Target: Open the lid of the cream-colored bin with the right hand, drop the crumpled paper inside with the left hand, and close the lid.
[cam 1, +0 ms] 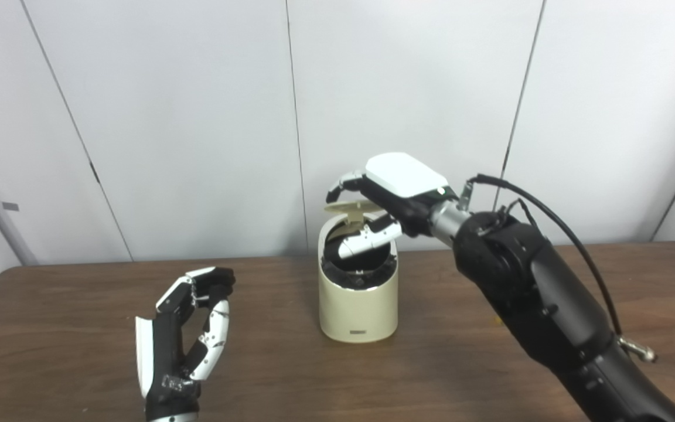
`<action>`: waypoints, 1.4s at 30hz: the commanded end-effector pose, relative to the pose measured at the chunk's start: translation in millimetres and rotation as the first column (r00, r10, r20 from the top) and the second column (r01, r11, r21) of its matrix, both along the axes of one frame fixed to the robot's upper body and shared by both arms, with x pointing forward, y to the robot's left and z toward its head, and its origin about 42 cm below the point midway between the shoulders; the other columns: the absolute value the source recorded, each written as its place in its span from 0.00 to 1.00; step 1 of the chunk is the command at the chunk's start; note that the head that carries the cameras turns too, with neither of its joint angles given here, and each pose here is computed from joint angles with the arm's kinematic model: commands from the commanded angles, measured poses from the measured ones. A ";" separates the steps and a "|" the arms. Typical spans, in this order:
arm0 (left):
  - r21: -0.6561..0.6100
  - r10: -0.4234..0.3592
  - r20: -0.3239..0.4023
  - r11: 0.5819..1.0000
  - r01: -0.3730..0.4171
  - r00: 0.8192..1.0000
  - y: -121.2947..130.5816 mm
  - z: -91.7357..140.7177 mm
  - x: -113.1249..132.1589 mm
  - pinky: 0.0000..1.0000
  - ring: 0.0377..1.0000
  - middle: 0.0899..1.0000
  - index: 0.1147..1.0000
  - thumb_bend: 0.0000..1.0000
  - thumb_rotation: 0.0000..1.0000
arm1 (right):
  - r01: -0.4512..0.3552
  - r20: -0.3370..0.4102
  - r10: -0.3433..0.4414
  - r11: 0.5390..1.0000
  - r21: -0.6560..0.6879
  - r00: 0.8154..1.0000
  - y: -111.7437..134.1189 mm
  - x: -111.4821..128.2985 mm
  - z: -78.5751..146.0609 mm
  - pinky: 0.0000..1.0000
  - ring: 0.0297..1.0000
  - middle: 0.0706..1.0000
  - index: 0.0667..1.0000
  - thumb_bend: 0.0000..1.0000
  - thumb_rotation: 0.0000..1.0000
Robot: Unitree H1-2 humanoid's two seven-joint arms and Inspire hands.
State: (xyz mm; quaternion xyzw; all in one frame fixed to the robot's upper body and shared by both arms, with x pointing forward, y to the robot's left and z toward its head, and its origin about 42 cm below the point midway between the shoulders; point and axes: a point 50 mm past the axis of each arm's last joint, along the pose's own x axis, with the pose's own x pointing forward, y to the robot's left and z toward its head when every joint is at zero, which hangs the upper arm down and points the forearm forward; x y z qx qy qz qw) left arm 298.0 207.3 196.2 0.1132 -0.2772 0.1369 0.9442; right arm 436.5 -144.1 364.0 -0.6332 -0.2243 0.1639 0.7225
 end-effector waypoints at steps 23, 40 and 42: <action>-0.001 -0.024 0.076 1.000 0.025 0.997 -2.2 23.1 -1.4 0.49 0.57 0.56 0.55 0.17 0.42 | -0.044 0.088 0.044 0.999 0.006 0.995 -18.6 -27.4 4.1 0.71 0.76 0.69 0.65 0.84 0.85; 0.004 -0.025 0.076 1.000 0.025 0.997 -3.1 29.1 -6.1 0.49 0.56 0.55 0.55 0.20 0.52 | -0.090 0.033 0.093 0.993 -0.069 0.995 -12.2 -31.4 -14.7 0.72 0.77 0.70 0.66 0.89 0.87; 0.003 -0.024 0.073 1.000 0.024 0.997 -3.4 30.0 -6.9 0.49 0.56 0.56 0.55 0.20 0.53 | -0.096 0.040 0.100 0.992 -0.086 0.994 -10.8 -32.0 -16.9 0.71 0.77 0.69 0.65 0.90 0.86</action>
